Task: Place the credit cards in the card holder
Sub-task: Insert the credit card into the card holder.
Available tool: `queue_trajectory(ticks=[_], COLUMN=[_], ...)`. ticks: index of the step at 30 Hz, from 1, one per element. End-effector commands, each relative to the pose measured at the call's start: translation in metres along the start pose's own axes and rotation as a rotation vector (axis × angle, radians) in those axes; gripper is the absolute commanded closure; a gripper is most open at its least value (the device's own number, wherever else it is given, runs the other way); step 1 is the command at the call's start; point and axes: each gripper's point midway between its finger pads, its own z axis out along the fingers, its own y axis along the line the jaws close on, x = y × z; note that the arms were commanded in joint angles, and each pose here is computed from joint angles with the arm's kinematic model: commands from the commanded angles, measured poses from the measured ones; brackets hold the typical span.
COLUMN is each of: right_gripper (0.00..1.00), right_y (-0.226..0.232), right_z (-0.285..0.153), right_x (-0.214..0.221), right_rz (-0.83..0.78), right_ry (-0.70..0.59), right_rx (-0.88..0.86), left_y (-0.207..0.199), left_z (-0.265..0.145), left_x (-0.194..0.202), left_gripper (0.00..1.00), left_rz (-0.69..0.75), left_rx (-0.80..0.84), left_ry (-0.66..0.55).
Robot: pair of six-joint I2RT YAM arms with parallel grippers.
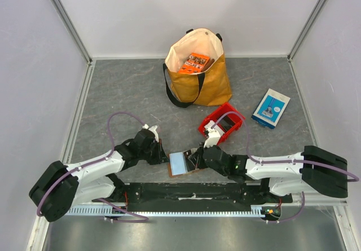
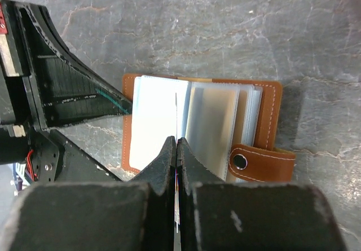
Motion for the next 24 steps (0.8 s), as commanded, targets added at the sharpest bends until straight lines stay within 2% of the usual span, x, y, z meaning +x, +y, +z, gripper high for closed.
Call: queue_trajectory(ticks=[1, 24], right_gripper=[1.00, 1.00], right_y=[0.012, -0.015], right_z=[0.002, 0.025], right_x=[0.003, 0.024], right_rz=[0.067, 0.147], right_ry=[-0.007, 0.069], right_rx=[-0.102, -0.103], left_y=[-0.001, 0.000], left_z=[0.002, 0.006], left_x=[-0.008, -0.004], left_gripper=[0.98, 0.98], left_rz=[0.013, 0.006], left_rx=[-0.006, 0.000], left_ry=[-0.031, -0.018])
